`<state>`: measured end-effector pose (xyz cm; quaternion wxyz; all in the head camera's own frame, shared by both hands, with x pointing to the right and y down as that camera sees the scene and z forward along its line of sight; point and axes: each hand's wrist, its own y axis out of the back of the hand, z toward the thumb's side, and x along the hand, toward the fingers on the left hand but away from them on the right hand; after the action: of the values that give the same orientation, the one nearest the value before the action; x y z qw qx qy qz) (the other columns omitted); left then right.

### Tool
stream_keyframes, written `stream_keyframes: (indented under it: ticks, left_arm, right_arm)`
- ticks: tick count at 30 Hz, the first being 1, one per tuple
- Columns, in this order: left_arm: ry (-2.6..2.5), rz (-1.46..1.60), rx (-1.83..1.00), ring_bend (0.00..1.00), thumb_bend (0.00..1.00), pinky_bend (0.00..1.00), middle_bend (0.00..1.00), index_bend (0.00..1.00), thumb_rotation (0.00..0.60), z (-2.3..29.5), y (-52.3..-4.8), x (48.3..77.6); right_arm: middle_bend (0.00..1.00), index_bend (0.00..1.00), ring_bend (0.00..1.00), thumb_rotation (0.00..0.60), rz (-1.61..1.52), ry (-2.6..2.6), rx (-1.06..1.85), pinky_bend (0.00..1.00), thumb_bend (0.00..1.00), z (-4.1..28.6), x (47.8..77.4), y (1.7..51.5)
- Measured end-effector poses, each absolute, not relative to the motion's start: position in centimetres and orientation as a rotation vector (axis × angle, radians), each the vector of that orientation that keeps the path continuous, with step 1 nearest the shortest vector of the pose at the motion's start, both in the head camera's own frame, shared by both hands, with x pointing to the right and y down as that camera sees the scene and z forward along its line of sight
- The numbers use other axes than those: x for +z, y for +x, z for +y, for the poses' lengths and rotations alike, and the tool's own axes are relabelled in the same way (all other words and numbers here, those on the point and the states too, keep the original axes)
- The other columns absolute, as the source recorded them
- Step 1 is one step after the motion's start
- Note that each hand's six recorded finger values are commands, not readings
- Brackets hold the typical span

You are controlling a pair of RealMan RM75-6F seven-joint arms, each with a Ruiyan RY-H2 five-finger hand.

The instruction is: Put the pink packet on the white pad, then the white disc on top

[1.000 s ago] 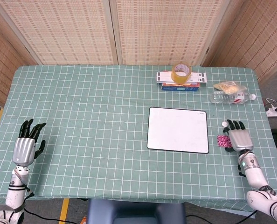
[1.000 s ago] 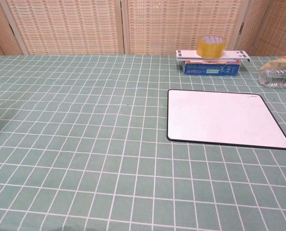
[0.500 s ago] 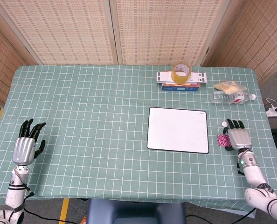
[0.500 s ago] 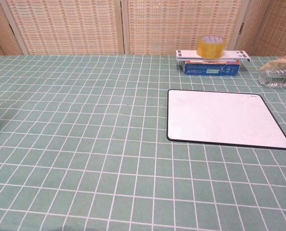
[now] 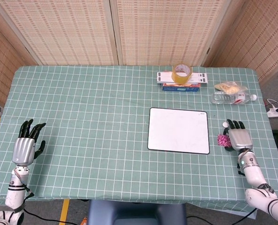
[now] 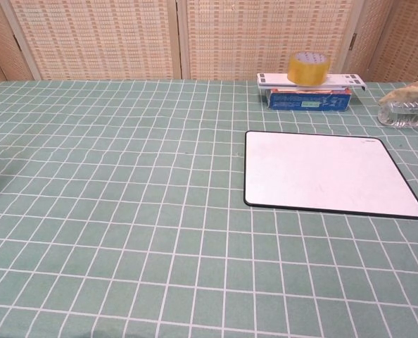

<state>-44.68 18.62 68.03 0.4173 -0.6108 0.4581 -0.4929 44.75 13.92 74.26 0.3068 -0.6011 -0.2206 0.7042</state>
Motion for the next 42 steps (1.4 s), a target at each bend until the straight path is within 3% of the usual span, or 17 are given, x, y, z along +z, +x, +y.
stream_keyframes:
  ticks: [16, 28, 42]
  left_arm:
    - [-1.535, 1.150, -1.240, 0.00, 0.39, 0.00, 0.22, 0.18, 0.600, 18.5, -44.7, 68.1]
    - [-1.504, 1.173, -1.248, 0.00, 0.39, 0.00, 0.22, 0.17, 0.600, 18.2, -45.5, 67.6]
    - [-1.486, 1.189, -1.246, 0.00, 0.40, 0.00, 0.22, 0.18, 0.600, 17.9, -45.8, 67.2]
  right_arm:
    - [0.00, 0.43, 0.00, 0.600, -0.621, -1.617, 1.781, 0.00, 0.22, 12.6, 72.5, 43.1]
    - [0.00, 0.43, 0.00, 0.600, -0.587, -1.699, 1.592, 0.00, 0.23, 7.7, 70.6, 33.1]
    - [0.00, 0.43, 0.00, 0.600, -0.509, -1.788, 1.644, 0.00, 0.23, 7.2, 74.5, 25.6]
